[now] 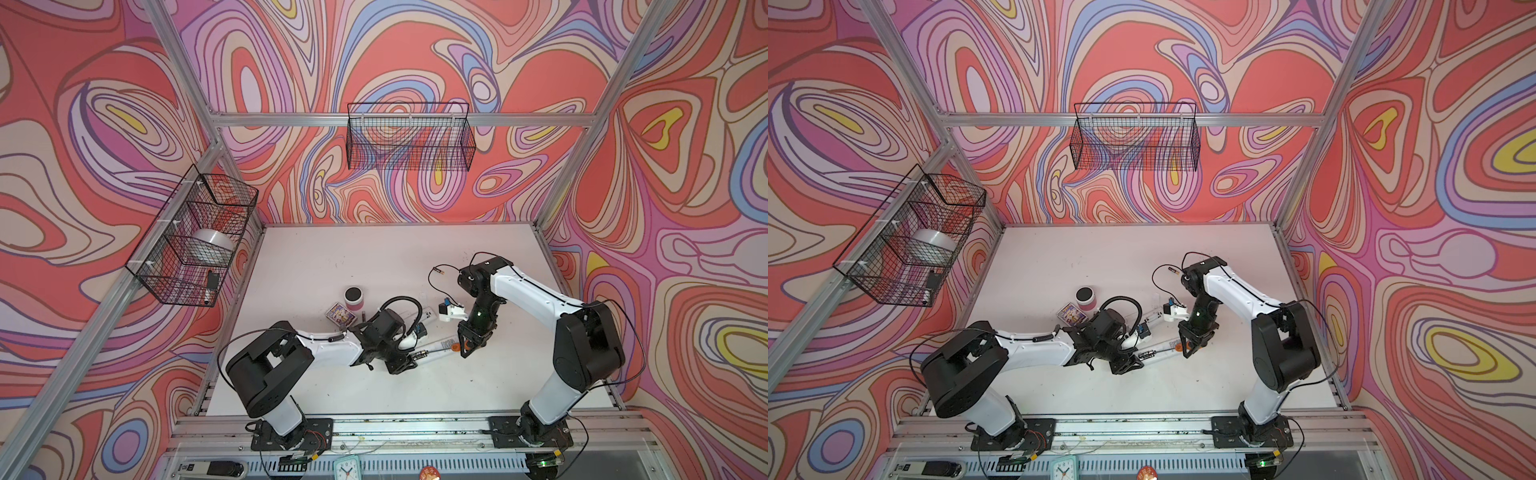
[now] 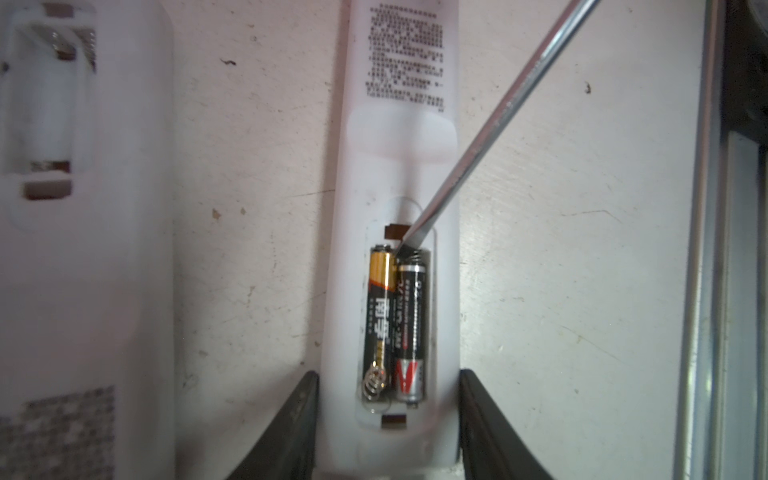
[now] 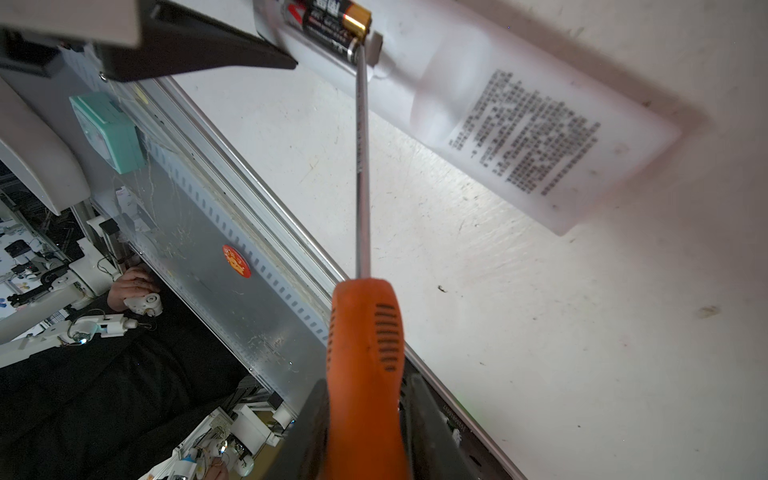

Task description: Unload the batteries from the remote control

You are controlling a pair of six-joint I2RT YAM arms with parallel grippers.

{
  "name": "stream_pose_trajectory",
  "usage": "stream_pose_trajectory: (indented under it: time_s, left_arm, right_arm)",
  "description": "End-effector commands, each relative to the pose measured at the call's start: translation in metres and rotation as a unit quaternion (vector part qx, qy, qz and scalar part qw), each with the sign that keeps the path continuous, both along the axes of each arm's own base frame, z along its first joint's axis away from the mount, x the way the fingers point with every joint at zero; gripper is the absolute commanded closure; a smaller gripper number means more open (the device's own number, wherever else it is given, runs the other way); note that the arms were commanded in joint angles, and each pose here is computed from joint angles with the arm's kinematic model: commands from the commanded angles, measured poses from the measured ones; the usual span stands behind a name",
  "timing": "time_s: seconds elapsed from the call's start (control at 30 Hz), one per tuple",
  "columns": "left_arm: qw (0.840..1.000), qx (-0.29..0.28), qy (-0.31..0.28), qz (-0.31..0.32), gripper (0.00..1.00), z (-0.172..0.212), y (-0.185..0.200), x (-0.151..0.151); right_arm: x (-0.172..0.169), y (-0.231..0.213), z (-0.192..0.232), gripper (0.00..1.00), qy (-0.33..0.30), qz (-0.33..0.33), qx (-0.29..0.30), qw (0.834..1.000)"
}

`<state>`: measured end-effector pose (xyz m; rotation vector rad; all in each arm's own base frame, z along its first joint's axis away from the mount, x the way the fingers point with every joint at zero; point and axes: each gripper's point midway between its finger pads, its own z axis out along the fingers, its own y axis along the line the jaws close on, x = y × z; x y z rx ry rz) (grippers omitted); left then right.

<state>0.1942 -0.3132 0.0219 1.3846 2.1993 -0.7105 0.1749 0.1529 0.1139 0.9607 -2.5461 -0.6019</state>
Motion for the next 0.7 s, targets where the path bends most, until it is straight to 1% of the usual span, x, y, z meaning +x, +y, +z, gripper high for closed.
stream_pose_trajectory:
  time_s: [0.0, 0.33, 0.43, 0.53, 0.67]
  left_arm:
    - [0.995, 0.078, 0.054, 0.011, 0.66, -0.039, 0.030, -0.019]
    - [0.995, 0.079, 0.056, 0.010, 0.66, -0.040, 0.030, -0.019]
    - [0.995, 0.079, 0.055, 0.010, 0.66, -0.040, 0.030, -0.019]
    - [0.995, 0.080, 0.055, 0.011, 0.66, -0.041, 0.030, -0.018]
    - [0.995, 0.080, 0.055, 0.012, 0.67, -0.041, 0.030, -0.018]
  right_arm:
    - [0.009, 0.012, 0.000, 1.00, -0.014, 0.002, 0.028, 1.000]
    - [0.005, 0.043, 0.022, 1.00, -0.027, 0.036, 0.099, 0.994]
    - [0.011, 0.052, 0.037, 1.00, -0.044, 0.023, 0.124, 0.991]
    - [0.015, 0.062, 0.046, 1.00, -0.043, 0.001, 0.146, 0.988]
    - [0.018, 0.060, 0.043, 1.00, -0.051, -0.009, 0.135, 0.989]
